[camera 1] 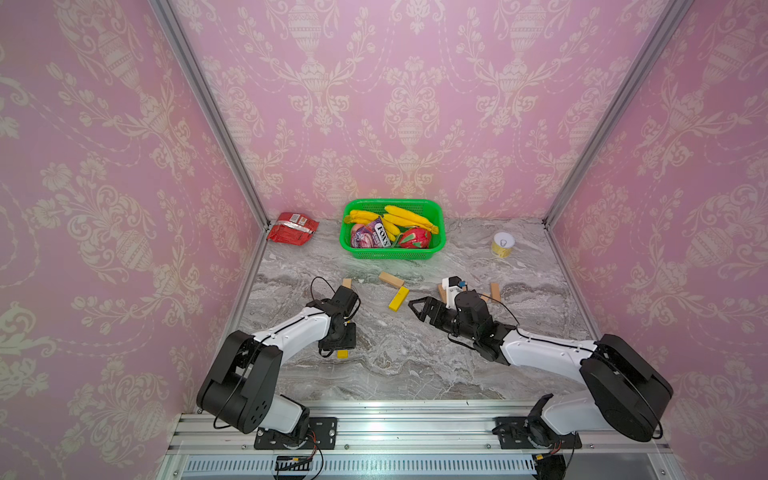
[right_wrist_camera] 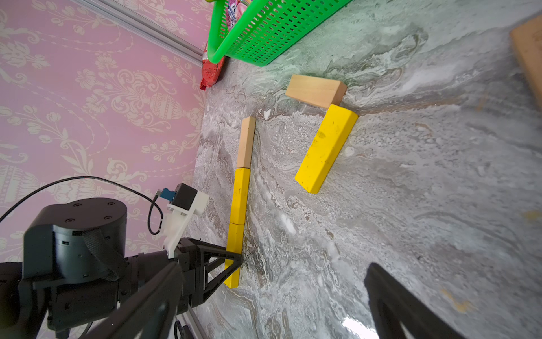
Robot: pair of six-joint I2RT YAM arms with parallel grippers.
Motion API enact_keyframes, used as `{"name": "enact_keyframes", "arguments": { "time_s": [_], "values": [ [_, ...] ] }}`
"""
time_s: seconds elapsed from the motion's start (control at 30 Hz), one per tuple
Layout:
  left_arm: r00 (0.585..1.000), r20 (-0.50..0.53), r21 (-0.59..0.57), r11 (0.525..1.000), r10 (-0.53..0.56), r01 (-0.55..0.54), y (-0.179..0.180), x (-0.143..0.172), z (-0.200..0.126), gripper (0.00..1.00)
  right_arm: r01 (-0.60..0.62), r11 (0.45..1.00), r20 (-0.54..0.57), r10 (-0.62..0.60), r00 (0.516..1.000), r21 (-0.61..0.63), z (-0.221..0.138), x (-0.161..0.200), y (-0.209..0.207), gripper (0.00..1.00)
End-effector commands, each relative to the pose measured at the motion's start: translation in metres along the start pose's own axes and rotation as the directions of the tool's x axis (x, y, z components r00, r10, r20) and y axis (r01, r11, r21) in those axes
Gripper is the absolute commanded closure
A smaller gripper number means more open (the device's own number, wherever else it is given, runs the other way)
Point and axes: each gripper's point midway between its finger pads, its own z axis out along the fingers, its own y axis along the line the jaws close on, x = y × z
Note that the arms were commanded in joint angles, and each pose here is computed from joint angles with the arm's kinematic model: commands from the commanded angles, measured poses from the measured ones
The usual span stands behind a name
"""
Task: Assemble the letter k with building blocks
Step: Assemble the building block at the center of the board.
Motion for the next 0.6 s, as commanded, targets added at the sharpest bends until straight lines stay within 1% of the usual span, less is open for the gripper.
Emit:
{"name": "enact_keyframes", "arguments": {
  "time_s": [0.0,0.17,0.37,0.47,0.57],
  "values": [
    [1.000,0.002,0.015,1.000,0.008,-0.008,-0.002,-0.003,-0.005,0.52,0.001,1.000,0.020,-0.001,1.000,-0.018,-0.005,-0.004,0.004,0.00],
    [1.000,0.022,0.028,1.000,0.006,-0.007,-0.005,-0.008,-0.019,0.52,0.000,1.000,0.024,0.001,1.000,-0.021,-0.006,-0.003,0.004,0.00],
    [0.996,0.094,0.055,0.998,0.006,-0.011,-0.012,-0.025,-0.057,0.52,-0.002,1.000,0.029,0.002,1.000,-0.028,-0.006,-0.004,0.005,0.00],
    [0.991,0.131,0.079,0.997,0.005,-0.015,-0.019,-0.038,-0.072,0.52,-0.002,0.999,0.032,0.003,0.999,-0.032,-0.007,-0.004,0.005,0.00],
    [0.987,0.162,0.116,0.993,0.002,-0.021,-0.033,-0.059,-0.084,0.52,0.000,0.999,0.030,0.001,1.000,-0.035,-0.007,-0.003,0.005,0.00]
  ]
}}
